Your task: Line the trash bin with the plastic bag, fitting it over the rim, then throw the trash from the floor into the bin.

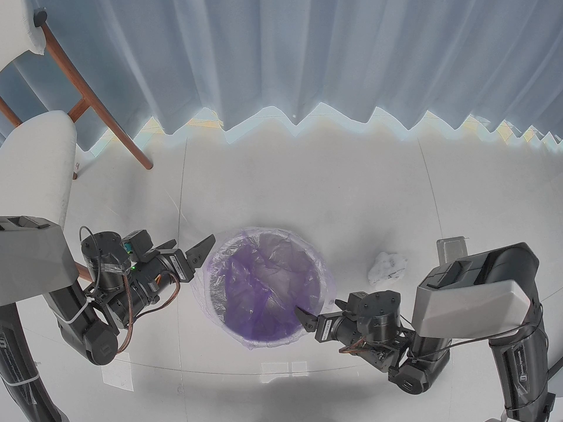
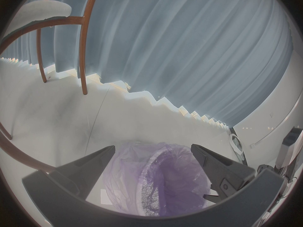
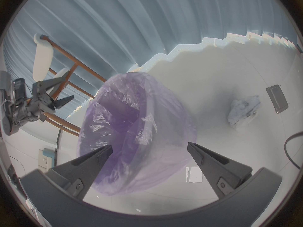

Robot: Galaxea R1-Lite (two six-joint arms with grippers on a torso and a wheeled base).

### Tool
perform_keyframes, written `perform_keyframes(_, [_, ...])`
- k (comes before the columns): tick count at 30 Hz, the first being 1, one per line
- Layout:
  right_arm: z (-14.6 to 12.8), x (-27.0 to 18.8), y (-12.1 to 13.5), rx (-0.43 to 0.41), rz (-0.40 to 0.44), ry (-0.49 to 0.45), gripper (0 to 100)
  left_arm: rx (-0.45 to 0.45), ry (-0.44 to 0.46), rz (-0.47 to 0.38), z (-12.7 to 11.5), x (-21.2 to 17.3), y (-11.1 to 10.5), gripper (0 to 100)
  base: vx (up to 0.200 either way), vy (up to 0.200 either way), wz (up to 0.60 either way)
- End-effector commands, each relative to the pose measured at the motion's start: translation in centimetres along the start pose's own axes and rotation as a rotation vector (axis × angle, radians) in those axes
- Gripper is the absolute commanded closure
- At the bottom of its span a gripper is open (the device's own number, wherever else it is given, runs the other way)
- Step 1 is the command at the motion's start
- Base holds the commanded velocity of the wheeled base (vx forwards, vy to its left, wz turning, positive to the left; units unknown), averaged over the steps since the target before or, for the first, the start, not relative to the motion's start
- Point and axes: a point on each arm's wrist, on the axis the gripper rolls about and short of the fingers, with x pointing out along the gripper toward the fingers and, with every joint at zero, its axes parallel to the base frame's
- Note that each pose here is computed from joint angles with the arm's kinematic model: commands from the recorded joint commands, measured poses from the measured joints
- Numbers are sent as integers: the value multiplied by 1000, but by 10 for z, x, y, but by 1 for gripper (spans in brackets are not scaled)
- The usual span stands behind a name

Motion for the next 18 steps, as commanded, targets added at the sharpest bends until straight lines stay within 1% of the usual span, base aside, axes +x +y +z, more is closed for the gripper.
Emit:
perform_keyframes(1, [-1,26,0,-11,-19,0,0,18,17,-1,-6,0,-1,0,0,0,0])
perform_keyframes(2, [5,34,4,-8,-13,-17,0,18,18,-3,-6,0,-2,0,0,0,0])
perform_keyframes(4, [6,35,5,-8,-13,-19,0,18,18,-3,-6,0,-2,0,0,0,0])
perform_keyframes(7, [8,42,4,-23,-48,3,0,19,19,-1,-6,0,-2,0,0,0,0])
perform_keyframes(8, [8,42,4,-23,-48,3,100,19,19,-1,-6,0,-2,0,0,0,0])
perform_keyframes(9, [8,44,1,-22,-70,-3,100,19,20,0,-7,0,-2,0,0,0,0])
perform_keyframes(11, [8,43,-1,-17,-77,-6,100,19,20,0,-7,0,-2,0,0,0,0])
perform_keyframes(15, [16,40,-1,1,-67,-38,100,20,25,-5,-8,1,-3,0,0,0,0])
perform_keyframes(17, [28,34,4,12,-52,-73,100,20,24,-5,-8,1,-3,0,0,0,0])
perform_keyframes(18, [29,34,4,12,-51,-74,100,20,24,-5,-8,1,-3,0,0,0,0])
